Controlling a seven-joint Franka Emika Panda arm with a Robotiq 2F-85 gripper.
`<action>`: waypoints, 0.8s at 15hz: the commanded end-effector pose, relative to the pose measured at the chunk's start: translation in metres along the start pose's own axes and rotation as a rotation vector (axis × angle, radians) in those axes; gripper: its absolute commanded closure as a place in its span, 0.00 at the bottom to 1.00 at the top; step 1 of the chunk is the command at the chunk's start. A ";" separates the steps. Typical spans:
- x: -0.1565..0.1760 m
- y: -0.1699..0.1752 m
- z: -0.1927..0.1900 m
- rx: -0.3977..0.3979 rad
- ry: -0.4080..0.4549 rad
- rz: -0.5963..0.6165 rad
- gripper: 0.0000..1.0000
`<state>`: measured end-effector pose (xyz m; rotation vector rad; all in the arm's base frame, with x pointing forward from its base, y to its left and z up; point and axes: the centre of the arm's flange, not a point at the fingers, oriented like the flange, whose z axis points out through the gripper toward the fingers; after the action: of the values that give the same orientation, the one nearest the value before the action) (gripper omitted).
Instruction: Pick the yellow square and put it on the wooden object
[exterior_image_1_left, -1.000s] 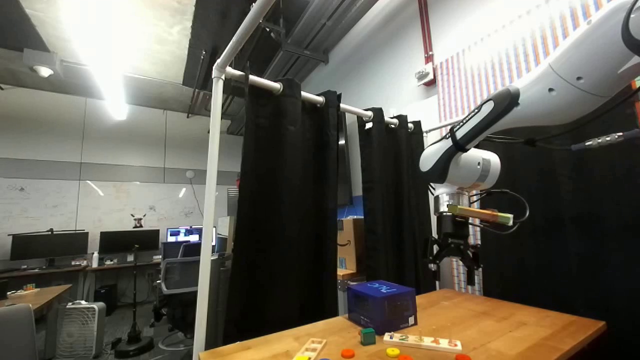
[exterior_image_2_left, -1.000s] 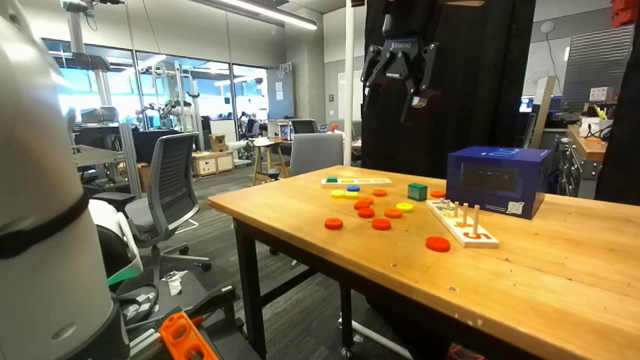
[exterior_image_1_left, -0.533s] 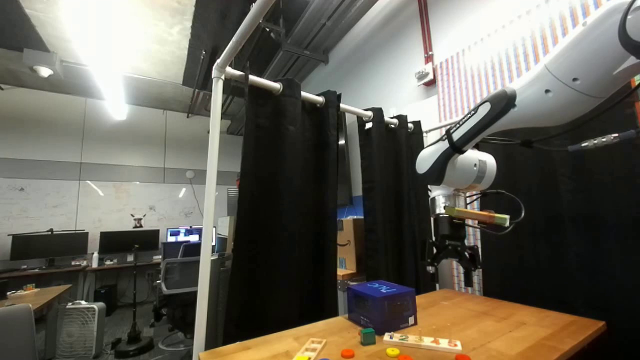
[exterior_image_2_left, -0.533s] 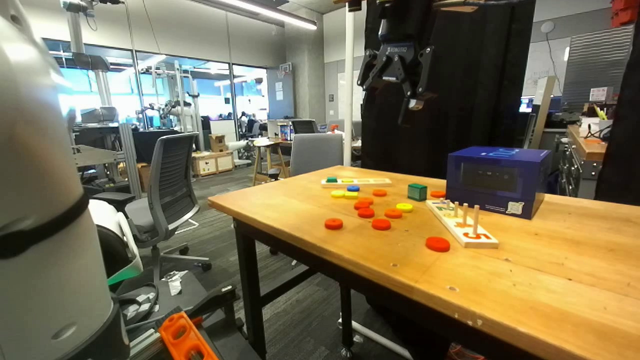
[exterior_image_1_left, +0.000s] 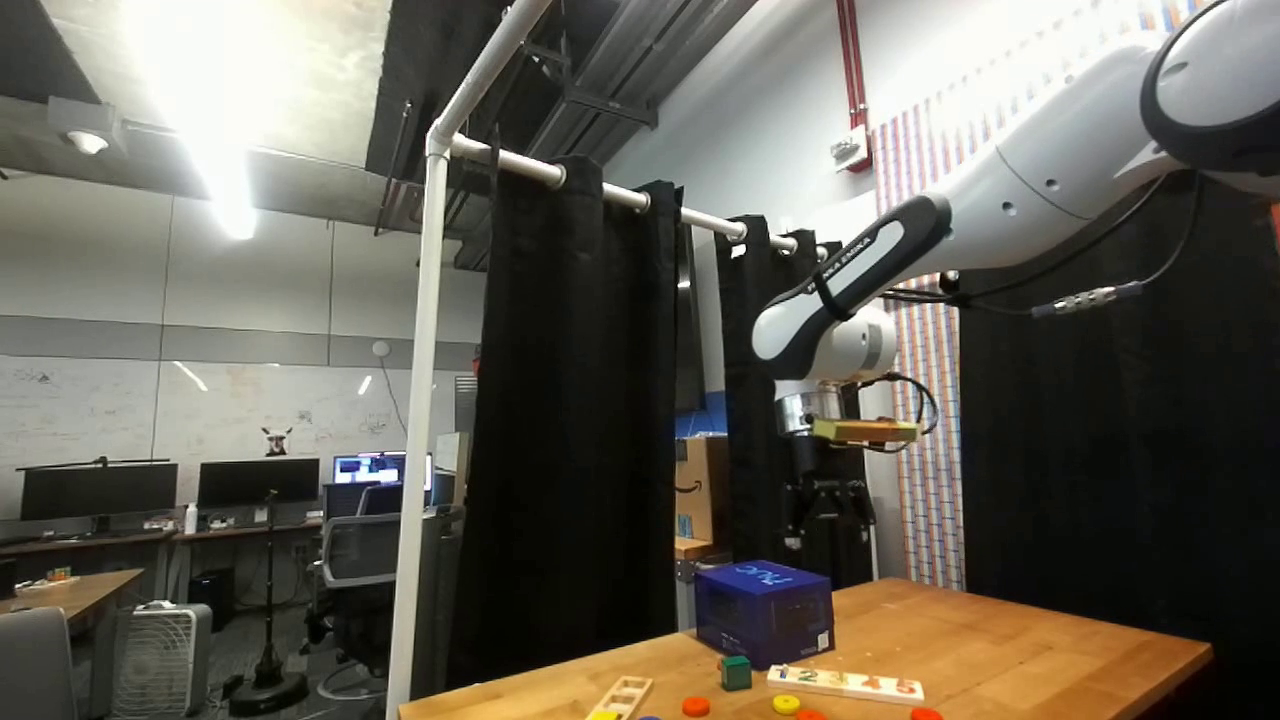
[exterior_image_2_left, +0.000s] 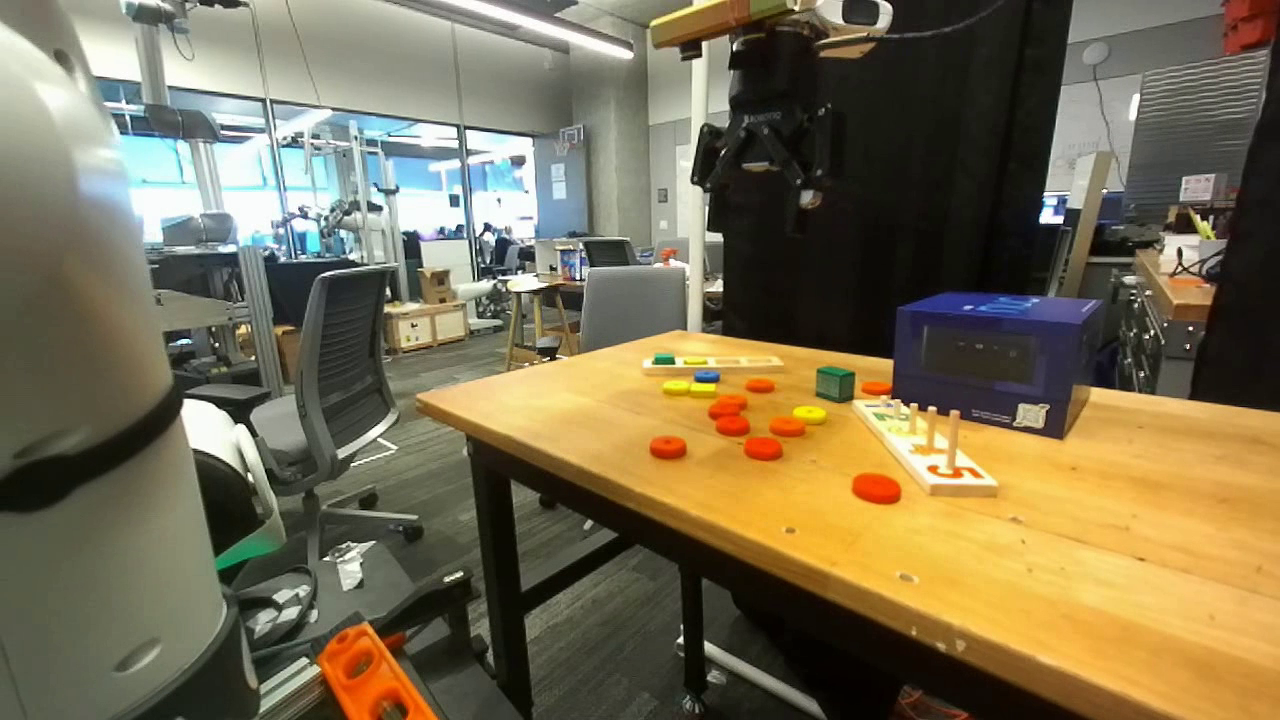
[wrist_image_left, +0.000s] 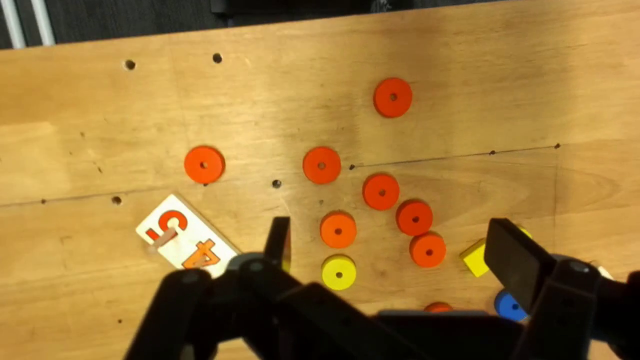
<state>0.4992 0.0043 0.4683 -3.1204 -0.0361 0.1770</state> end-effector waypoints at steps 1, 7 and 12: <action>0.056 -0.021 -0.002 -0.066 -0.007 -0.104 0.00; 0.100 -0.036 0.037 -0.121 -0.037 -0.328 0.00; 0.124 -0.049 0.065 -0.046 -0.058 -0.360 0.00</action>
<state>0.5907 0.0471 0.3947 -3.1308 -0.5761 0.2805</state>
